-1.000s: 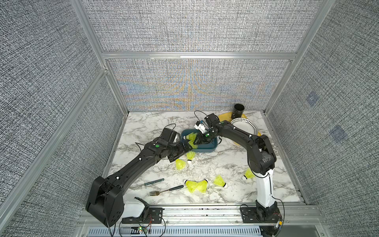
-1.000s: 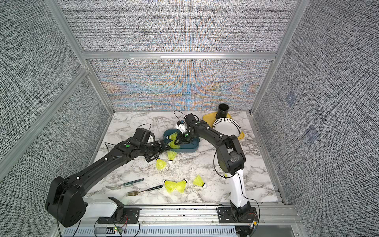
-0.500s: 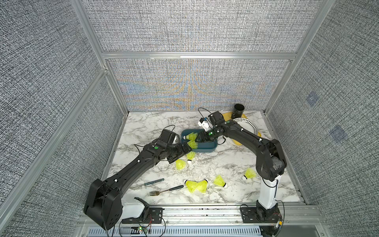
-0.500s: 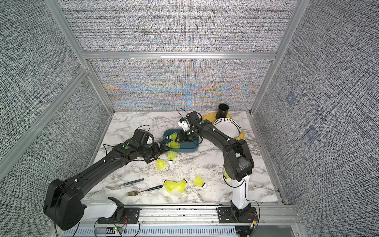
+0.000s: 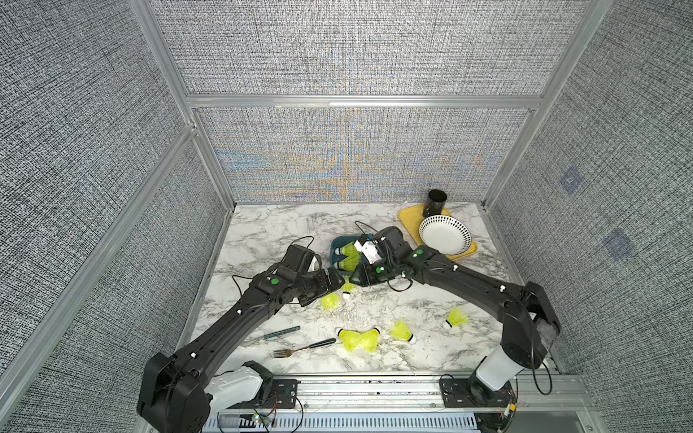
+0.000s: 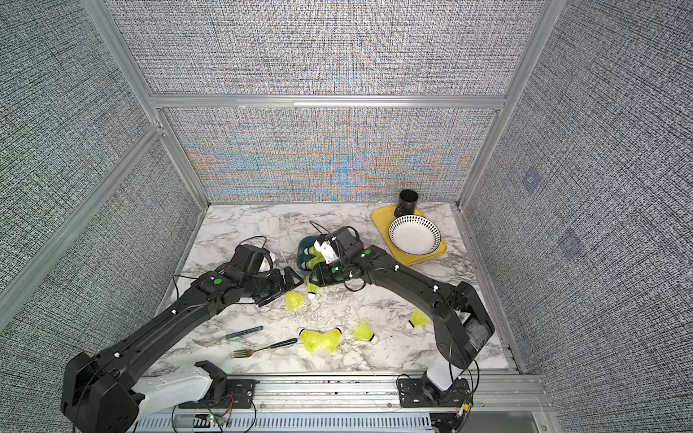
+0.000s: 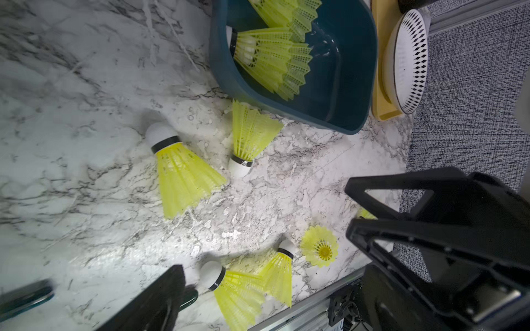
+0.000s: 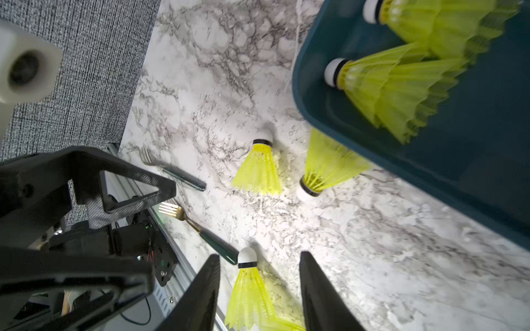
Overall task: Put the shuttlecocks into the storage box
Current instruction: Pick up the shuttlecock at the center of the board.
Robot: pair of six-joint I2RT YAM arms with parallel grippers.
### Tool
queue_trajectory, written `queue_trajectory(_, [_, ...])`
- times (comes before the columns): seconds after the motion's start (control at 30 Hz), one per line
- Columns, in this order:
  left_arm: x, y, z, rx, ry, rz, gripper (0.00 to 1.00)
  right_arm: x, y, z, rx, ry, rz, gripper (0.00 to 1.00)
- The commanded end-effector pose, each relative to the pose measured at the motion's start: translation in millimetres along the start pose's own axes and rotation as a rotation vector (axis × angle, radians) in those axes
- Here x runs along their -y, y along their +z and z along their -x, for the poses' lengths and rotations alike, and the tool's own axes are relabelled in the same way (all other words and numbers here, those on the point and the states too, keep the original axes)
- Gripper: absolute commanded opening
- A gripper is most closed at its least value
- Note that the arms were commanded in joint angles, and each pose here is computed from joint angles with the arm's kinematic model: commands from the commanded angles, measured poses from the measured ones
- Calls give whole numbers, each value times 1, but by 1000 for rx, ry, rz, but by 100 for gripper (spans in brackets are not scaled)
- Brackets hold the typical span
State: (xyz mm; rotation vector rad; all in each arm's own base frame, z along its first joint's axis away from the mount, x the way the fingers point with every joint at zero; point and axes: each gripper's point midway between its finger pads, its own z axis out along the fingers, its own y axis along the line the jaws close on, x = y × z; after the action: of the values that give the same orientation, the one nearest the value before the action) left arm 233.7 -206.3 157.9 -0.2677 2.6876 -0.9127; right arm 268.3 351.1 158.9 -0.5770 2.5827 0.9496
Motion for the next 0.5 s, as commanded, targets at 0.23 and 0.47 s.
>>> queue_trajectory(0.23, [-19,-20,-14,43,-5,22,99,-36,29,-12,82,160,83,51])
queue_trajectory(0.47, [-25,-30,-29,46,-17,-17,99,-37,43,-19,105,288,111,68])
